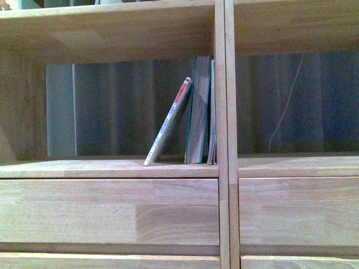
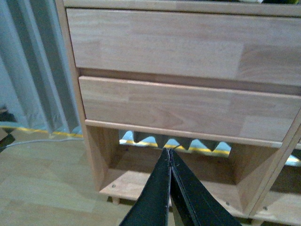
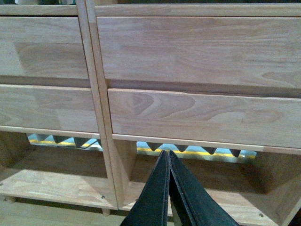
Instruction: Organize books on shelf
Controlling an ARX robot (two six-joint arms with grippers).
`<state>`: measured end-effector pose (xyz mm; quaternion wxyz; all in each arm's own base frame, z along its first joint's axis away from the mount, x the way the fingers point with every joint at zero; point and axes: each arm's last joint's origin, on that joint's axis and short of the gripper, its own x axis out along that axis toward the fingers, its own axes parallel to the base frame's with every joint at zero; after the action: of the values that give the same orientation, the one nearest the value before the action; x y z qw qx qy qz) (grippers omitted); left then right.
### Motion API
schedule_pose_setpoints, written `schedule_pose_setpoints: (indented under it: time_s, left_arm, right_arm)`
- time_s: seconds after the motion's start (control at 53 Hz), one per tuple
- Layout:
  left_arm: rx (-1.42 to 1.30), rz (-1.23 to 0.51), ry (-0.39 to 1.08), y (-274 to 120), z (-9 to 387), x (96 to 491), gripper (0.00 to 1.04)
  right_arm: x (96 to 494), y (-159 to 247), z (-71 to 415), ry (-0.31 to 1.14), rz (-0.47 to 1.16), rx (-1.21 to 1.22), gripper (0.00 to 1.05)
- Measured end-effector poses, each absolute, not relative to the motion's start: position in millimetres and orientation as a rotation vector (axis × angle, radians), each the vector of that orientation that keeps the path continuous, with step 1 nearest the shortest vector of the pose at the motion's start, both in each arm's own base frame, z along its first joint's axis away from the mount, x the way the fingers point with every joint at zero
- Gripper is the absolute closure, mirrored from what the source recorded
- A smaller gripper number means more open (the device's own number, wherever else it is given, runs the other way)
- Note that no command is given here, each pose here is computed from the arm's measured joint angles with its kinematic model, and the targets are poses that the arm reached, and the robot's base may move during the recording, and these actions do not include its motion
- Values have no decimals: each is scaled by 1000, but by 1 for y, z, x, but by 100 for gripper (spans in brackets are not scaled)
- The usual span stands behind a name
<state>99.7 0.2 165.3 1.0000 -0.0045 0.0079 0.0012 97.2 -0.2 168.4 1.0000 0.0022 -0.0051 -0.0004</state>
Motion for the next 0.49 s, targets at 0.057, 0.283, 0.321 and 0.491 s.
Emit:
schedule_pose_setpoints:
  time_s: [0.057,0.283,0.321,0.491]
  left_arm:
    - [-9,2,-3,0,167,98,102]
    - [-9,2,-7,0,167,97,102]
    - [-9,2,-7,0,167,97,102]
    - [-9,2,-7,0,167,97,77]
  right_arm:
    - [97,0,168,-10,0,4,102]
    - [97,0,168,-10,0,4,102]
    - [97,0,168,-10,0,4,102]
    - [97,0,168,-10,0,3,85]
